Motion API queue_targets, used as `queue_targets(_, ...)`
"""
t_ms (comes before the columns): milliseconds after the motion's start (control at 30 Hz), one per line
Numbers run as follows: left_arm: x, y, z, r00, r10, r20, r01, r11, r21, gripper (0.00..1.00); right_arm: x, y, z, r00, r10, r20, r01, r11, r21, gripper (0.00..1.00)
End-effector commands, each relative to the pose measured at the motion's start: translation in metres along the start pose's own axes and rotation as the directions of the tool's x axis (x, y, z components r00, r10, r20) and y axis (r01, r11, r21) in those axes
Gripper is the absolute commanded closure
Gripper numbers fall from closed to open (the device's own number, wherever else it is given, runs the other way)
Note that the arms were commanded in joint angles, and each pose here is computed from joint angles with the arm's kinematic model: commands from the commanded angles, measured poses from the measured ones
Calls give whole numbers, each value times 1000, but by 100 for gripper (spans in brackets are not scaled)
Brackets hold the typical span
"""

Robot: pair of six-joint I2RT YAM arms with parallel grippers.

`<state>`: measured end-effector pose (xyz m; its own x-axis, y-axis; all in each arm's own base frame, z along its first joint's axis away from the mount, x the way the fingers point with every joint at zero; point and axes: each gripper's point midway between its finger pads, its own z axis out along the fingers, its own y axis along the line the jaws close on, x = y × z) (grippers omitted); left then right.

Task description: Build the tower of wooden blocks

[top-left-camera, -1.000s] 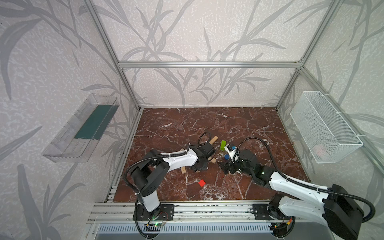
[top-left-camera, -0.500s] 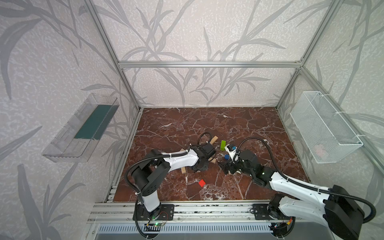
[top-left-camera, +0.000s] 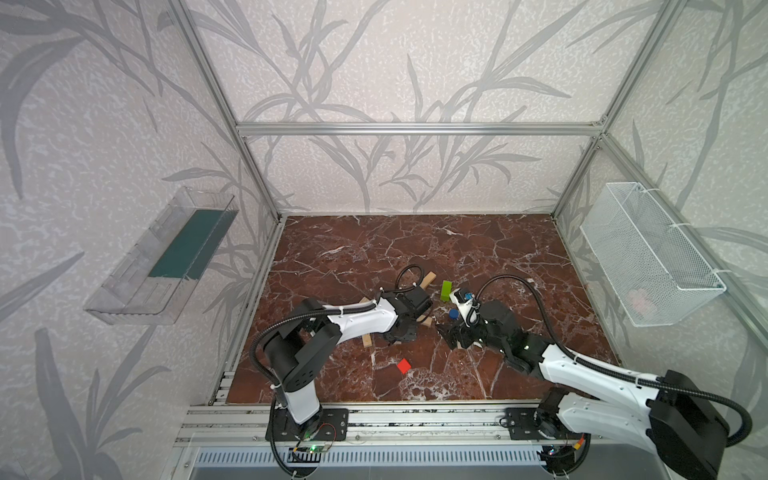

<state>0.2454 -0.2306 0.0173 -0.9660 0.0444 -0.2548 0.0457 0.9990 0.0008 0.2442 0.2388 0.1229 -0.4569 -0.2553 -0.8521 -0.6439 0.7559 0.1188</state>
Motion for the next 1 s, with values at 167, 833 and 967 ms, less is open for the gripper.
queue_targets(167,-8,-2,-9,1000,-2,24,2,1000,-6,65,-6,0,-1,1000,-9,26,9,1000,3,1)
queue_targets(833,-23,9,-90,983,-17,181,-5,993,122,42,-14,0,-8,997,61,-50,-59,998,25,1)
queue_targets(967,-20,16,-107,970,-29,240,-14,984,177,36,-20,17,-6,988,97,-118,-103,994,-48,1)
